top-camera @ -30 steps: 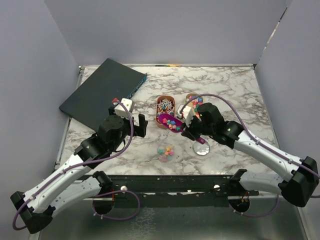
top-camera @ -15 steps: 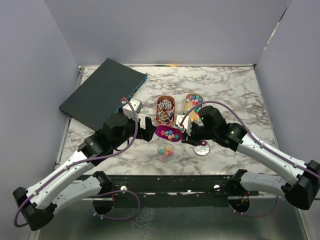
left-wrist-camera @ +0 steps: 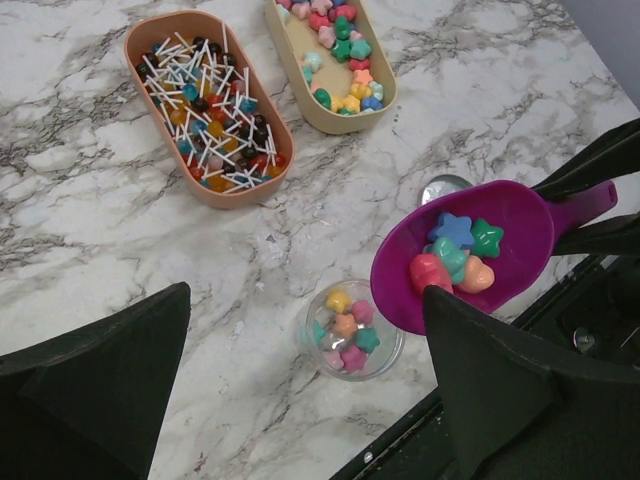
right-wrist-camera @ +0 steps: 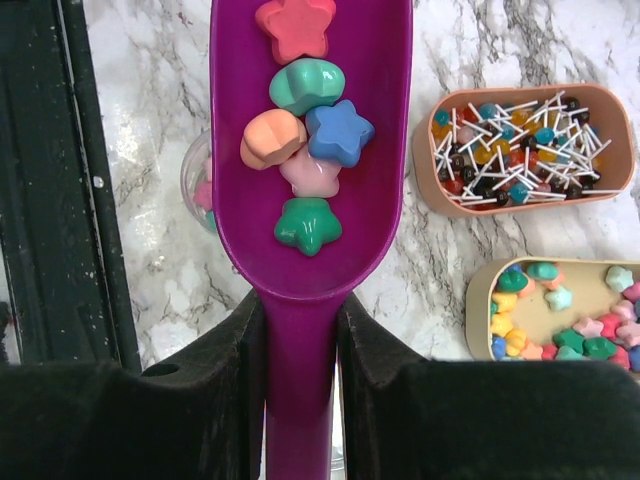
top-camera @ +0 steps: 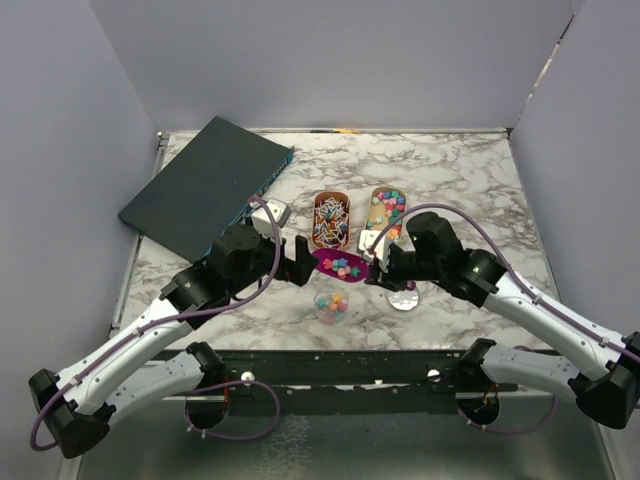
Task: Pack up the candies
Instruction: Place the fake candies in the packing bottle.
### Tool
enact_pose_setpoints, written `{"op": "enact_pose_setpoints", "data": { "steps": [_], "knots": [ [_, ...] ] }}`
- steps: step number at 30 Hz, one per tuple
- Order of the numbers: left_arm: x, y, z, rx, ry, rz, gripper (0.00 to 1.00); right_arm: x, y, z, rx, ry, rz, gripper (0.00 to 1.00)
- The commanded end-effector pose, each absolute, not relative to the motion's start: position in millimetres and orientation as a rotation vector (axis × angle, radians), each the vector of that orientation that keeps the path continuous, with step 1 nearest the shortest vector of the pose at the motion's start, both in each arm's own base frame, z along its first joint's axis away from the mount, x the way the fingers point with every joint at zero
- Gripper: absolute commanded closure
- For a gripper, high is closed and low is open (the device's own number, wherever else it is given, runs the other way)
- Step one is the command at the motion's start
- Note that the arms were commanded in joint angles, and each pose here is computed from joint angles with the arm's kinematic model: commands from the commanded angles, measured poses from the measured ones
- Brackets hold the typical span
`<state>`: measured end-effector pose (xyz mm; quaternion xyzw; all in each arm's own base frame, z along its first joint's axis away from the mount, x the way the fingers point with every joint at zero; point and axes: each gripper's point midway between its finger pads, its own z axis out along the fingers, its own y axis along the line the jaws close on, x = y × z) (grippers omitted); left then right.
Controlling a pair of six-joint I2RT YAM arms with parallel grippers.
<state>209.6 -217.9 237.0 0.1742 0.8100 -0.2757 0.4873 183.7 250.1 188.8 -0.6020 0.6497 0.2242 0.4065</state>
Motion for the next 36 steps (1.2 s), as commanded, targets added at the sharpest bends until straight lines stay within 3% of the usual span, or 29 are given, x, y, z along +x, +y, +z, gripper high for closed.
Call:
{"op": "enact_pose_setpoints", "data": {
  "steps": [1, 22, 36],
  "knots": [
    [209.7, -219.6, 233.0, 0.418, 1.982, -0.682, 0.01, 175.6, 257.9, 218.4, -1.507, 1.526, 0.617, 1.00],
    [215.4, -221.6, 219.3, 0.430, 2.022, -0.643, 0.01, 149.9, 255.5, 283.6, -1.370, 1.296, 0.720, 1.00],
    [228.0, -202.2, 243.3, 0.346, 1.950, -0.543, 0.01, 160.7, 232.2, 231.0, -1.466, 1.565, 0.581, 1.00]
  ]
}}
